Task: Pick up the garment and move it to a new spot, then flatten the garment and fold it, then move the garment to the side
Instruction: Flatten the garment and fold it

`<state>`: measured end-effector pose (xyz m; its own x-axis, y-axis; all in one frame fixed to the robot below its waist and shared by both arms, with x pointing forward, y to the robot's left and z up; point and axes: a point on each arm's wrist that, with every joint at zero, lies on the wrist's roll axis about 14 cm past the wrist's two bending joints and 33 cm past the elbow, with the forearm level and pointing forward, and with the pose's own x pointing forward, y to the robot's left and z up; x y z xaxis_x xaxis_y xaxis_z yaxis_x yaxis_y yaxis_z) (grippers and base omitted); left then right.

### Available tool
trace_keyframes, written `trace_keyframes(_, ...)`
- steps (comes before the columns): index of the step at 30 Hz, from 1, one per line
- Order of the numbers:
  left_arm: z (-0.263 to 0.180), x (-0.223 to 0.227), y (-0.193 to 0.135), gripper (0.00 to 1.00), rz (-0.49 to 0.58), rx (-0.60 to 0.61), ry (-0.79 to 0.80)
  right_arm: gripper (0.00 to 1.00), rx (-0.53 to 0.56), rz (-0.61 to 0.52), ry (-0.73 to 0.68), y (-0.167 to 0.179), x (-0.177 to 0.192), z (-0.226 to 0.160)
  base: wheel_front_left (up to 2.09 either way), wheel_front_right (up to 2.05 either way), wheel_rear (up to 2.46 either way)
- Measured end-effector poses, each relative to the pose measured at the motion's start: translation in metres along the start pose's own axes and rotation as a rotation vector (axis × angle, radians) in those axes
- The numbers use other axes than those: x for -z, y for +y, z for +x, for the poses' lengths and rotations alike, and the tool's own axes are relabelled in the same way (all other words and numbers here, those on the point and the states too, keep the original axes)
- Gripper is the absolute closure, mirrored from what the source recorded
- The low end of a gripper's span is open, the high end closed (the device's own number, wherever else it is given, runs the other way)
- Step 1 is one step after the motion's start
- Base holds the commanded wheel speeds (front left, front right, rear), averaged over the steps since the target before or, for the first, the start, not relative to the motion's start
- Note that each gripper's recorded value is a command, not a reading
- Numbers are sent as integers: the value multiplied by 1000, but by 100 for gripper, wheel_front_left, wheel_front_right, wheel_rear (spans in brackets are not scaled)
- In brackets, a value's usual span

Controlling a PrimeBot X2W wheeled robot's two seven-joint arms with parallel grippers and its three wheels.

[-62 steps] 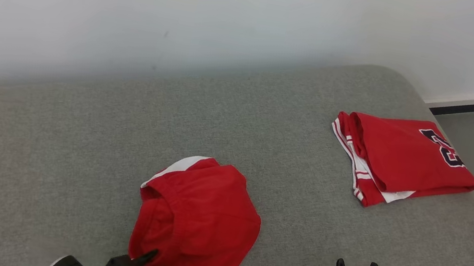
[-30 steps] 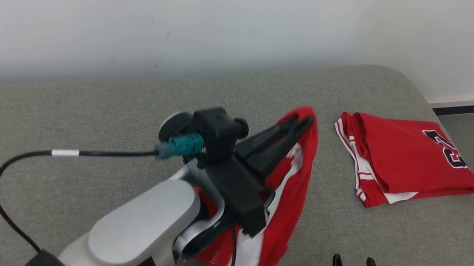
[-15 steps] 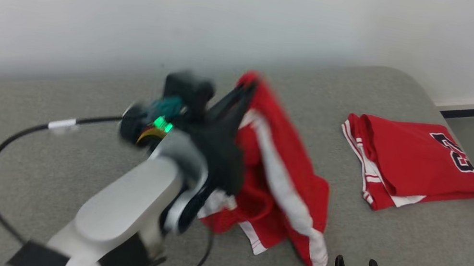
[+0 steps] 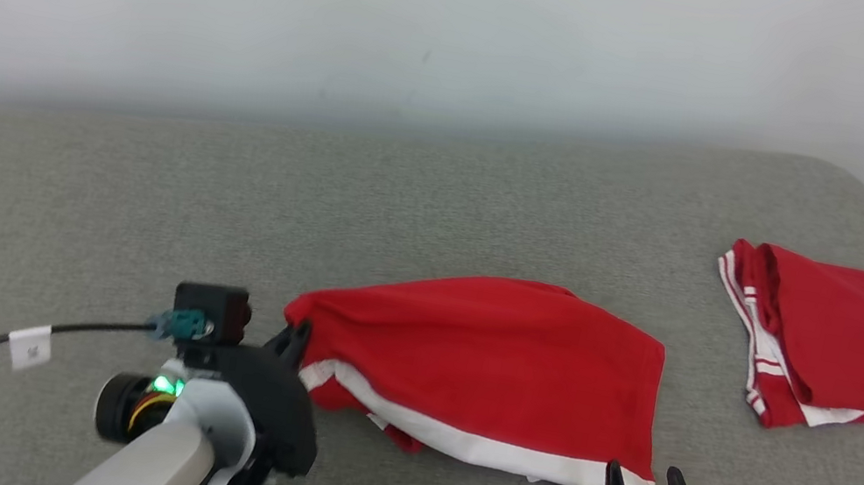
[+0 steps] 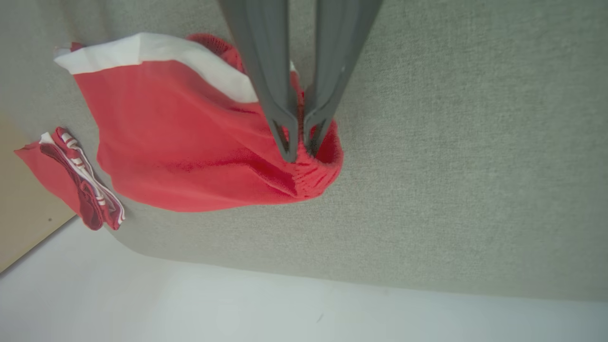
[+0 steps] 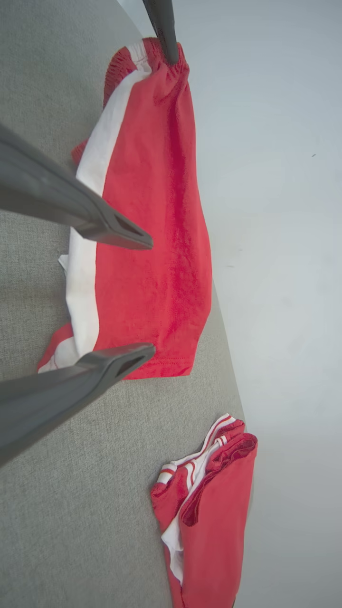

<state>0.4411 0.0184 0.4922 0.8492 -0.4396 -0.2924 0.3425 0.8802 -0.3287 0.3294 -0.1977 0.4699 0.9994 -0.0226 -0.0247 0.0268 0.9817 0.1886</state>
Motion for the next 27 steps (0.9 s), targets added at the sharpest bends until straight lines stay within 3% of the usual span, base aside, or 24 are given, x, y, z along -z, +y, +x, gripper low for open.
trace_keyframes(5,-16,27,29,100,-29,-69,70,0,-27,1,11,8,3,5,0,0,0)
trace_keyframes(12,-22,36,44,100,-59,-109,86,0,-23,0,14,7,4,7,0,0,0)
trace_keyframes(13,-22,32,42,67,-59,-96,56,0,-23,0,15,7,4,7,0,0,0)
trace_keyframes(14,-22,26,41,0,-63,-90,24,0,-22,0,15,6,4,7,0,0,0)
trace_keyframes(27,-48,16,57,0,19,-120,-184,0,-17,-6,9,4,2,9,0,0,0)
